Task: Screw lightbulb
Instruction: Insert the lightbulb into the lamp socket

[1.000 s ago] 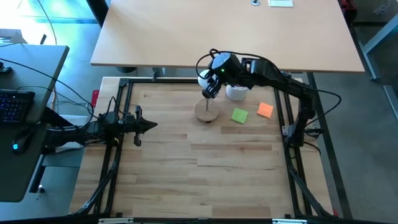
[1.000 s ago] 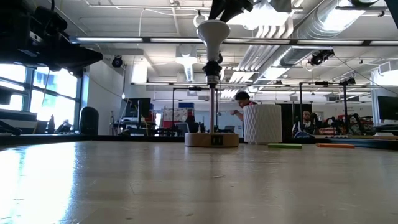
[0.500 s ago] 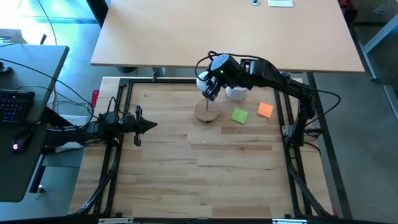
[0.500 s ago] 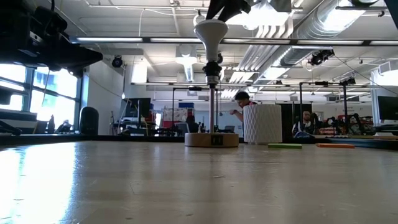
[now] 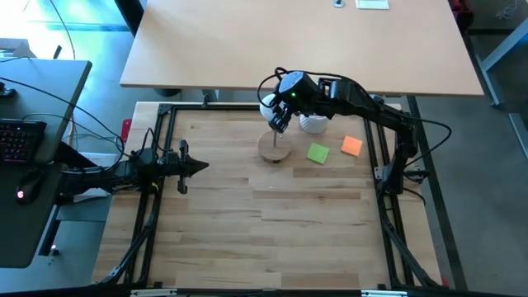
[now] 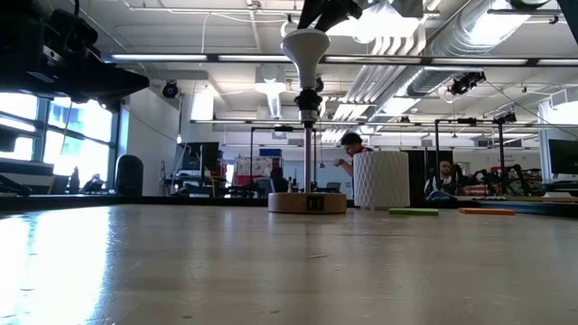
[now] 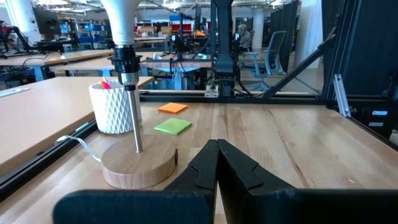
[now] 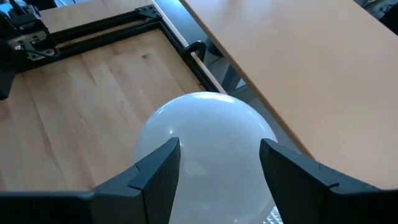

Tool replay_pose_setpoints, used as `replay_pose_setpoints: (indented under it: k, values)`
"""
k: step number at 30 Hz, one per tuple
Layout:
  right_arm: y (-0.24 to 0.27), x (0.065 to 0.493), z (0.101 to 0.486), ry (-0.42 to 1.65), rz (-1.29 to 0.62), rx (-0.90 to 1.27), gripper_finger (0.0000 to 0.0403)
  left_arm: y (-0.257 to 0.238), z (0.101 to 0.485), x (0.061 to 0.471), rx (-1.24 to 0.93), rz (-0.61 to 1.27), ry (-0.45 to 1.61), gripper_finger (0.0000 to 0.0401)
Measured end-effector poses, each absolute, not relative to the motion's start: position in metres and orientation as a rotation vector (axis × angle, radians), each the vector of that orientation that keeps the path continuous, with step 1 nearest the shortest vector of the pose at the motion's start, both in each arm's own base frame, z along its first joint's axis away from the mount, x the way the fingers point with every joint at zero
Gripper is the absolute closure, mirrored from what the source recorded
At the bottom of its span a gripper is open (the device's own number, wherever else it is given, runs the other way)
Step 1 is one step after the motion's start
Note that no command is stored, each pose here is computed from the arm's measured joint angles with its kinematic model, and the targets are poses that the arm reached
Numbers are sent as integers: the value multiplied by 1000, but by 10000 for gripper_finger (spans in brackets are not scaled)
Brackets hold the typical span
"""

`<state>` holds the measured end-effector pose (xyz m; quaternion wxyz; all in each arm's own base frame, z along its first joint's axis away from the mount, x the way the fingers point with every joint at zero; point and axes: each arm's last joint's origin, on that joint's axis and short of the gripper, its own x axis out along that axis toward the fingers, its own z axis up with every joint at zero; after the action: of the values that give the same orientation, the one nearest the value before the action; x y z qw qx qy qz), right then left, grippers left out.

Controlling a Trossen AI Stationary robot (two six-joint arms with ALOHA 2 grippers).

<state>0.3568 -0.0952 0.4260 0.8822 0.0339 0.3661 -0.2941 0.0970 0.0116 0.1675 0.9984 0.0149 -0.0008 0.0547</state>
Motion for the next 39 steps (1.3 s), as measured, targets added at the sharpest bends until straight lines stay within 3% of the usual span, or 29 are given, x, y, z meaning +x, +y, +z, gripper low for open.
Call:
replay_pose_setpoints:
  k: [39]
  values:
    - [-107, 351, 432, 726, -688, 67, 183, 12, 167, 97, 30, 109, -1, 401]
